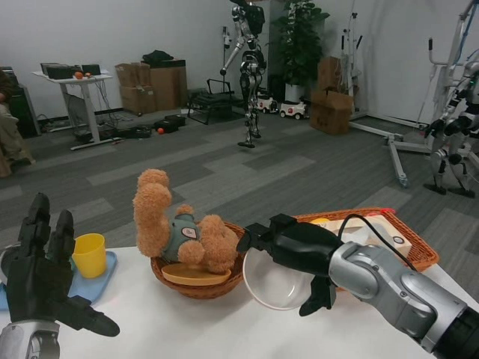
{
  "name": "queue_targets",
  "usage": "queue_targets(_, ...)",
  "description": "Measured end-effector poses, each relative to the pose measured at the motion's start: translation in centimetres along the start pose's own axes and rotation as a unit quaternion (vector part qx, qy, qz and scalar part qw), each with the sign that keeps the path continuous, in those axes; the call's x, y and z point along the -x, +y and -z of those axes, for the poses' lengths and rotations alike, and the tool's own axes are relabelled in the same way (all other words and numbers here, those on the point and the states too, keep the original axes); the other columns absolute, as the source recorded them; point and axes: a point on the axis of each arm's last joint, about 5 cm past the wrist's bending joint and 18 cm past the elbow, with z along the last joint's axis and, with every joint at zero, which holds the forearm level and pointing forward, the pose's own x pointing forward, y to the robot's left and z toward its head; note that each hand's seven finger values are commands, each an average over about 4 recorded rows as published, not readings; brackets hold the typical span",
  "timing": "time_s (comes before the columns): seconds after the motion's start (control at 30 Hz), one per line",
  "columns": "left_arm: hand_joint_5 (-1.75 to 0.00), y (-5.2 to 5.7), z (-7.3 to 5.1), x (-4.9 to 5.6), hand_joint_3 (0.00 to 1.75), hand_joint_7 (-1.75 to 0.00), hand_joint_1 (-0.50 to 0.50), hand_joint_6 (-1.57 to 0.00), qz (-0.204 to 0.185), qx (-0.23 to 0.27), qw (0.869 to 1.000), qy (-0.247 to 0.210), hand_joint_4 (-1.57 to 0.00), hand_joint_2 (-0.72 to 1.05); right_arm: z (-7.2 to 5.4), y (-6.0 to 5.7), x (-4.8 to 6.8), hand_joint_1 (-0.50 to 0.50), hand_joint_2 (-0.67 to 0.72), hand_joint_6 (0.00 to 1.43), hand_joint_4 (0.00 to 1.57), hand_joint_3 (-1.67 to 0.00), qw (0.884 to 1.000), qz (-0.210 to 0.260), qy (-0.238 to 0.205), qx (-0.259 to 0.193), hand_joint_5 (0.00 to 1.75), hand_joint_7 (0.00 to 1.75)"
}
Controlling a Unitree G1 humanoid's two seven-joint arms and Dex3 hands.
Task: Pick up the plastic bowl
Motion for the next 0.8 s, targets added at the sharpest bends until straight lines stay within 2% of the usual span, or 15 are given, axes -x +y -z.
queue_targets(0.27,0.0,-0.4,0.1,0.1,0.0,0.0,-0.5,0.0,0.015,0.001,1.0,0.002,0.0,-0.55,-0.3,0.7,0.3,-0.42,-0.6,0.06,0.03,-1.51,1.0,-0.015,0.004,-0.009,1.36,1.68)
queue_targets(0.63,0.0,-0.4,0.2,0.1,0.0,0.0,-0.5,0.0,0.021,-0.001,1.0,0.003,0.0,-0.55,-0.5,1.4,0.1,-0.42,-0.6,0.09,0.03,-1.51,0.999,-0.032,-0.002,-0.015,1.36,1.71)
queue_targets(0.8,0.0,-0.4,0.1,0.1,0.0,0.0,-0.5,0.0,0.019,-0.001,1.0,0.003,0.0,-0.55,-0.3,1.7,0.0,-0.42,-0.6,0.09,0.03,-1.51,0.999,-0.038,0.002,-0.026,1.36,1.68)
